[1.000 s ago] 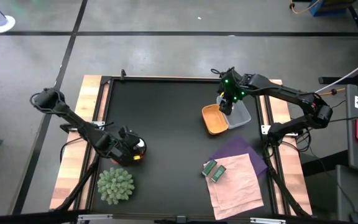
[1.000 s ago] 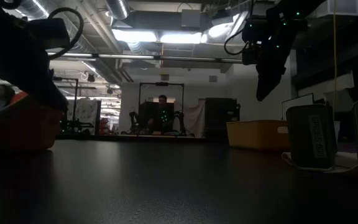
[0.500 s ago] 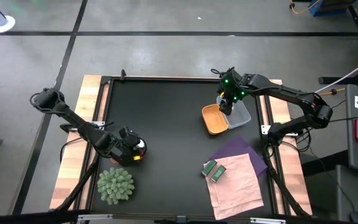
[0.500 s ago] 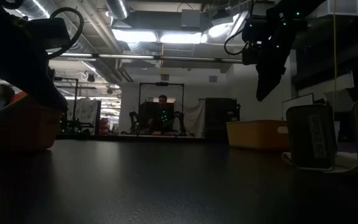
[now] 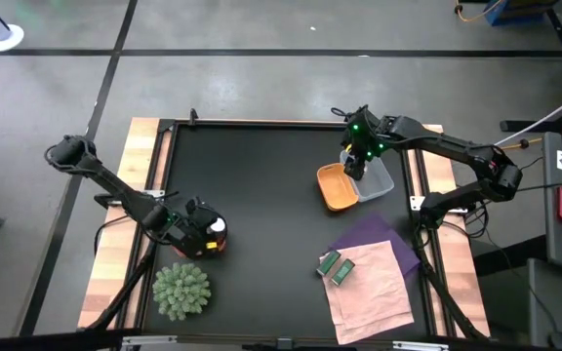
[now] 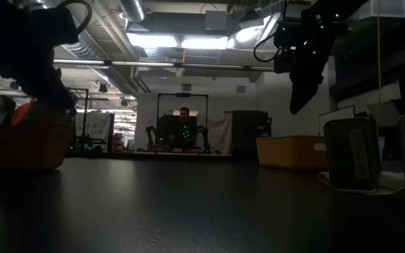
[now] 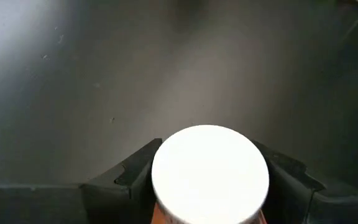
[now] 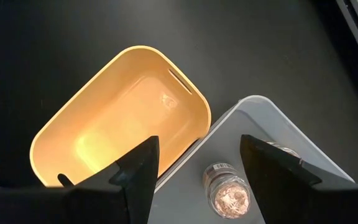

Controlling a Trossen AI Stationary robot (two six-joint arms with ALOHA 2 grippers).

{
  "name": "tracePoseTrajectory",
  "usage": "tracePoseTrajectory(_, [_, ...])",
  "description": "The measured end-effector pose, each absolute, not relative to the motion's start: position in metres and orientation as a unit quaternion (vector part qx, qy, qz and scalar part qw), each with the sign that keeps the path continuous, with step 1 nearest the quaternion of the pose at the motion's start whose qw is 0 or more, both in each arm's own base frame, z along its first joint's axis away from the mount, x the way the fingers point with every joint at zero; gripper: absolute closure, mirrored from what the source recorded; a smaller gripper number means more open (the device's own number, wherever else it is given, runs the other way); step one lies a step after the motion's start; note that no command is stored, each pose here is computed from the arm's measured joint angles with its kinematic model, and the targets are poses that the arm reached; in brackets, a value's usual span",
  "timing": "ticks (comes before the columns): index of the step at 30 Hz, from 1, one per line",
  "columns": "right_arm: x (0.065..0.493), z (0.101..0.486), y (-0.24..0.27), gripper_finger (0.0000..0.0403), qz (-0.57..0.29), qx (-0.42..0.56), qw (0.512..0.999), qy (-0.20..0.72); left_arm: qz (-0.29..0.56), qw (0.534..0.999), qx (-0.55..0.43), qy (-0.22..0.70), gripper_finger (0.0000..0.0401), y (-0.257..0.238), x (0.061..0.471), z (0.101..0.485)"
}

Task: Sort spices by type
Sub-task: Put the white seasoning bottle into the orange bin

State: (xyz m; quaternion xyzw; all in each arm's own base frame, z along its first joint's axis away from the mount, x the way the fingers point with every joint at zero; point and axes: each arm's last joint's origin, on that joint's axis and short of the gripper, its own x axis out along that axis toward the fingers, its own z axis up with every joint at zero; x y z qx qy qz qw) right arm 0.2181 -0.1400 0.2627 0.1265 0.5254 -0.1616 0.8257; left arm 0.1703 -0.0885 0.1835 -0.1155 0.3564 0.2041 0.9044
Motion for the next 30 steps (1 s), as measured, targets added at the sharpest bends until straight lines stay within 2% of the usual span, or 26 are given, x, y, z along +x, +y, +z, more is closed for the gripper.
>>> tracePoseTrajectory(9, [0.2182,0.2627,-0.1399,0.0178,-0.161,0.126,0.826,0.525,0.166,0.906,-0.140,0.364,0.0189,-0.0860,0.1629,0.1943])
tracePoseTrajectory(30, [0.2182,0.2627,-0.1399,0.0178,-0.162,0.126,0.826,0.525,0.203,0.883,-0.206,0.369,0.0189,-0.0842,0.1595,0.1919])
